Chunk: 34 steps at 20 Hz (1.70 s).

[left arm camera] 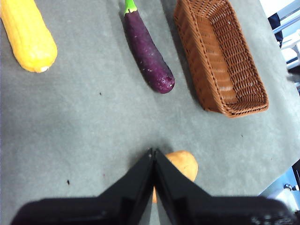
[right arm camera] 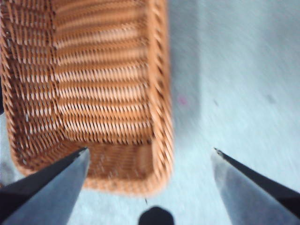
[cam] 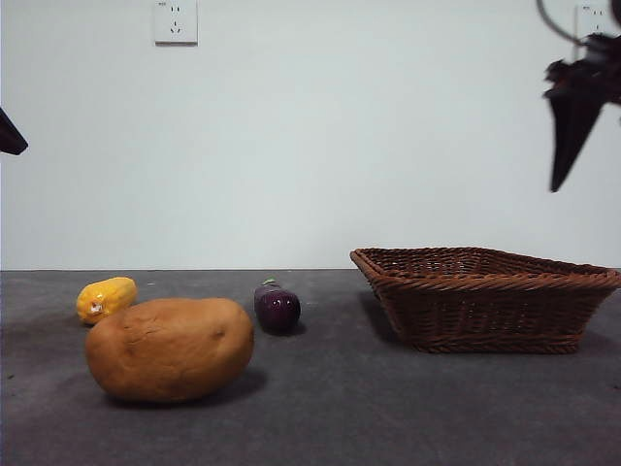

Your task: Help me put the vegetables on the table into the basket

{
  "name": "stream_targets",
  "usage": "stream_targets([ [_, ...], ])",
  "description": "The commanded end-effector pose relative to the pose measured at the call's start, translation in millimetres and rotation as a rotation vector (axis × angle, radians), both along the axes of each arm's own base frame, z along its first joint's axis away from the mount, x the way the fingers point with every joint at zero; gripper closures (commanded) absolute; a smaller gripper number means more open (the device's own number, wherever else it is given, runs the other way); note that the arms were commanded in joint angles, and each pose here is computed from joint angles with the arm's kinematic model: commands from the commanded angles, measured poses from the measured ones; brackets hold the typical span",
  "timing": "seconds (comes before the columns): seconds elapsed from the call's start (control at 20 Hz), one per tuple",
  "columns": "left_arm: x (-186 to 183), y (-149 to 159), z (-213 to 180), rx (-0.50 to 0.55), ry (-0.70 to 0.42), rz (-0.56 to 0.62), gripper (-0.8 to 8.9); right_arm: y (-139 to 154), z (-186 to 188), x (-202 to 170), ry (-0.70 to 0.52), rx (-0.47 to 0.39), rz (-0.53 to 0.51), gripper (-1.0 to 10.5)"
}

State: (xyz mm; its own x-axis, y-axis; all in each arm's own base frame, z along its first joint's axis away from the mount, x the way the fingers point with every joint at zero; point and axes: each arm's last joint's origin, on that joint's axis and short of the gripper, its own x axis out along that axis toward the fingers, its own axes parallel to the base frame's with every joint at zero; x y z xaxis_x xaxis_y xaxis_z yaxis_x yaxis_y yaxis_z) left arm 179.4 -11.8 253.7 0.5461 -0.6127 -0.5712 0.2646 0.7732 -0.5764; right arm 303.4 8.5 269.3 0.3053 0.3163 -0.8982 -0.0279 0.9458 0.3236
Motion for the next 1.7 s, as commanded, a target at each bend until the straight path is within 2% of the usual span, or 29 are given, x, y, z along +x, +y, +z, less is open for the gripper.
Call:
stream_targets([
  [0.05, 0.0, -2.1, 0.0, 0.022, -0.013, -0.042, 8.17, 5.8, -6.0, 19.5, 0.012, -0.004, 0.041, 5.0],
  [0.45, 2.0, -9.5, -8.8, 0.038, 0.046, -0.104, 8.17, 13.6, -30.3, 77.9, 0.087, -0.012, 0.068, 5.1],
  [0.75, 6.3, -12.3, -14.2, 0.05, 0.072, -0.121, 8.17, 14.9, -70.0, 106.7, 0.157, -0.012, 0.088, 5.2],
  [0.9, 9.0, -12.3, -17.7, 0.05, 0.093, -0.121, 8.17, 15.0, -86.1, 110.1, 0.194, -0.015, 0.102, 7.0],
  [1.0, 10.4, -12.4, -19.3, 0.05, 0.102, -0.121, 8.17, 15.0, -87.6, 110.7, 0.192, -0.017, 0.112, 9.2],
  [1.05, 10.8, -12.4, -19.7, 0.05, 0.104, -0.121, 8.17, 15.0, -87.5, 111.2, 0.186, -0.018, 0.114, 9.6],
  [1.15, 12.2, -12.0, -20.6, 0.062, 0.107, -0.107, 8.17, 14.9, -87.5, 111.5, 0.183, -0.017, 0.111, 9.6],
  [1.25, 15.8, -10.1, -19.2, 0.099, 0.134, -0.016, 8.15, 14.6, -85.3, 111.8, 0.182, -0.017, 0.11, 9.6],
  [1.35, 26.2, -8.9, -8.8, 0.146, 0.141, 0.028, 8.08, 14.6, -77.3, 113.1, 0.178, -0.017, 0.11, 9.6],
  [1.55, 69.0, -7.1, 14.1, 0.288, 0.214, 0.076, 6.02, 15.0, -43.7, 109.1, 0.137, -0.018, 0.115, 9.6],
  [1.65, 95.5, -8.0, 16.5, 0.345, 0.233, 0.108, 3.78, 14.9, -21.4, 99.6, 0.094, -0.013, 0.127, 9.6],
  [1.7, 108.1, -9.9, 16.8, 0.38, 0.24, 0.123, 2.96, 14.8, -10.0, 93.5, 0.074, -0.008, 0.144, 9.6],
])
